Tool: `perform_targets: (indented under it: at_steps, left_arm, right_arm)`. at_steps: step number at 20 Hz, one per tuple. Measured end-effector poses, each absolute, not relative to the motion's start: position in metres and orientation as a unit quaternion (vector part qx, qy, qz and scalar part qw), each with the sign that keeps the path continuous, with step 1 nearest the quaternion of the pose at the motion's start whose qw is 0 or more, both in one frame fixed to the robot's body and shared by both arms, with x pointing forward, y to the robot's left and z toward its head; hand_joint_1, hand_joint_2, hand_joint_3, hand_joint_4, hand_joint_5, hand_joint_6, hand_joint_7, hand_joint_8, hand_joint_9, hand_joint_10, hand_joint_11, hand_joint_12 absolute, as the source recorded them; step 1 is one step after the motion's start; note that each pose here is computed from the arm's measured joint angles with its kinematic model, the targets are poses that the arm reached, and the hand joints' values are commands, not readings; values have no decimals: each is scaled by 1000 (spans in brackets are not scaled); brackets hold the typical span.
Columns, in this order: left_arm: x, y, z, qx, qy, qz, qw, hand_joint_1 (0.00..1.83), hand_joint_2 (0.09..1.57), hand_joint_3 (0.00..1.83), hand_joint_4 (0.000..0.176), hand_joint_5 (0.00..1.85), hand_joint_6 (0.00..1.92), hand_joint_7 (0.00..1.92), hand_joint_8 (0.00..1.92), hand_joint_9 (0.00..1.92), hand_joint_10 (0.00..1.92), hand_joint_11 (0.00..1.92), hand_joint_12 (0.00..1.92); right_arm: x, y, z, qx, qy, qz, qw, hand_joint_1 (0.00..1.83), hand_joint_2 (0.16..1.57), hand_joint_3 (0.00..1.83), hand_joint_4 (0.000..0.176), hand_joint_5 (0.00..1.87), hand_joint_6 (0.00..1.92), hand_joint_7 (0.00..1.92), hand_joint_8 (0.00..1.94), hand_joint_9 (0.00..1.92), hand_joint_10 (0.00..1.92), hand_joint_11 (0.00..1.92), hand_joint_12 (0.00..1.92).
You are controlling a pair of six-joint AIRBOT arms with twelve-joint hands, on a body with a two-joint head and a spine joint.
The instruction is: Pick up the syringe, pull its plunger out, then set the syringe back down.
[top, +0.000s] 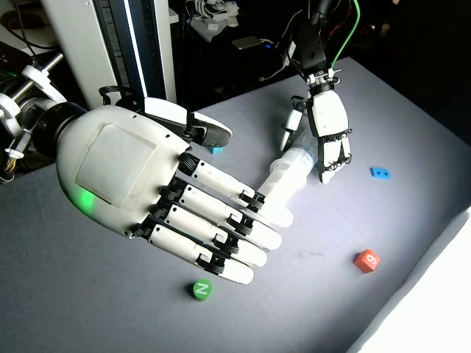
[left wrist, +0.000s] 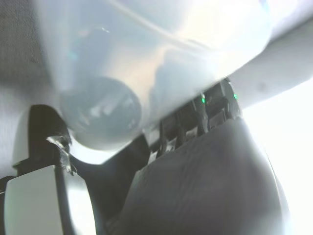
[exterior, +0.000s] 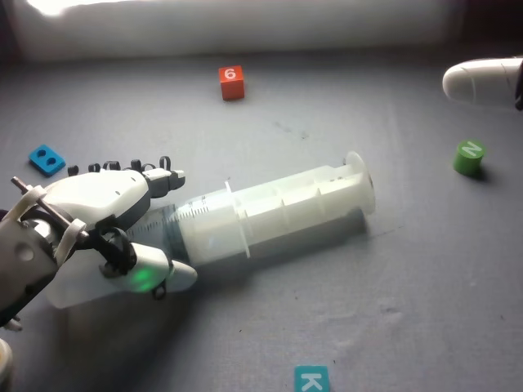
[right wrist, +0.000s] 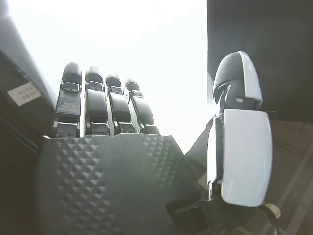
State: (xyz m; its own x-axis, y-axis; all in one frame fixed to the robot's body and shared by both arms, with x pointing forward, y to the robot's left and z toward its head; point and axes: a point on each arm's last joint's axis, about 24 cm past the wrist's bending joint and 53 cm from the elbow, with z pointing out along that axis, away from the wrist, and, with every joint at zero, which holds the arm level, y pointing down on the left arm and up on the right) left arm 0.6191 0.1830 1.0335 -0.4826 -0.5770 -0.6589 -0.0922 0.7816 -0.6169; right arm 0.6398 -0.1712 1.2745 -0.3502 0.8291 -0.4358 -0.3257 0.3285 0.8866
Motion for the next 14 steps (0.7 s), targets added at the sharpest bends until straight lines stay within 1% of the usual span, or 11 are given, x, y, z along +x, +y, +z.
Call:
perform_targets:
  at_steps: [1, 2, 3, 4, 7, 8, 9, 10, 12, 13, 14]
  left_arm:
    - [621, 180, 1038, -202, 819, -264, 468, 782, 997, 2, 0, 238, 0, 355, 0, 363, 0, 116, 658]
    - [623, 176, 1042, -194, 818, -265, 473, 724, 1021, 1, 0, 217, 0, 332, 0, 343, 0, 80, 689]
    - [624, 172, 1046, -190, 817, -269, 474, 712, 1022, 0, 0, 214, 1, 329, 0, 339, 0, 73, 697]
    - [631, 162, 1064, -167, 815, -276, 481, 743, 1008, 0, 0, 233, 8, 345, 7, 353, 6, 82, 706]
    - [641, 160, 1091, -151, 805, -277, 501, 739, 1006, 0, 0, 229, 5, 346, 6, 353, 5, 76, 706]
    - [645, 159, 1102, -149, 801, -281, 507, 702, 998, 0, 0, 234, 5, 349, 5, 358, 5, 74, 707]
    - [647, 157, 1110, -148, 800, -281, 510, 704, 987, 0, 0, 246, 8, 367, 11, 378, 12, 89, 715]
    - [649, 156, 1121, -145, 797, -282, 514, 708, 988, 0, 0, 250, 9, 368, 11, 376, 10, 84, 714]
    - [651, 145, 1145, -123, 793, -289, 522, 702, 985, 0, 0, 236, 4, 357, 7, 372, 8, 59, 752]
    - [650, 137, 1158, -103, 791, -295, 526, 654, 964, 0, 0, 325, 12, 464, 13, 476, 19, 126, 767]
    - [649, 130, 1168, -91, 790, -301, 526, 635, 952, 0, 0, 418, 27, 601, 55, 607, 70, 201, 886]
  right_arm:
    - [640, -171, 1275, 204, 617, 542, 533, 603, 1003, 0, 0, 0, 0, 23, 4, 63, 9, 0, 237]
    - [640, -171, 1275, 203, 617, 543, 533, 566, 993, 0, 0, 0, 0, 46, 7, 94, 18, 0, 379]
    - [640, -171, 1275, 203, 616, 543, 533, 600, 1010, 2, 0, 0, 0, 21, 9, 57, 11, 0, 228]
    - [640, -172, 1277, 205, 612, 545, 534, 598, 1011, 2, 0, 0, 0, 16, 9, 57, 13, 0, 200]
    - [639, -172, 1278, 201, 612, 546, 536, 570, 1012, 1, 0, 0, 0, 28, 9, 71, 16, 0, 253]
    - [639, -171, 1278, 199, 612, 546, 537, 598, 998, 0, 0, 0, 0, 44, 8, 90, 19, 0, 318]
    - [638, -171, 1277, 197, 614, 544, 537, 583, 995, 0, 0, 0, 0, 56, 7, 105, 20, 0, 363]
    - [638, -170, 1277, 195, 614, 544, 537, 632, 988, 0, 0, 0, 0, 54, 4, 98, 15, 0, 313]
    - [637, -171, 1276, 191, 618, 540, 539, 622, 1004, 4, 0, 0, 0, 38, 0, 84, 6, 0, 274]
    - [637, -171, 1276, 190, 618, 540, 539, 621, 1006, 4, 0, 0, 0, 54, 4, 105, 12, 0, 332]
    - [637, -172, 1275, 189, 618, 538, 540, 543, 1016, 2, 0, 56, 10, 159, 22, 212, 52, 0, 640]
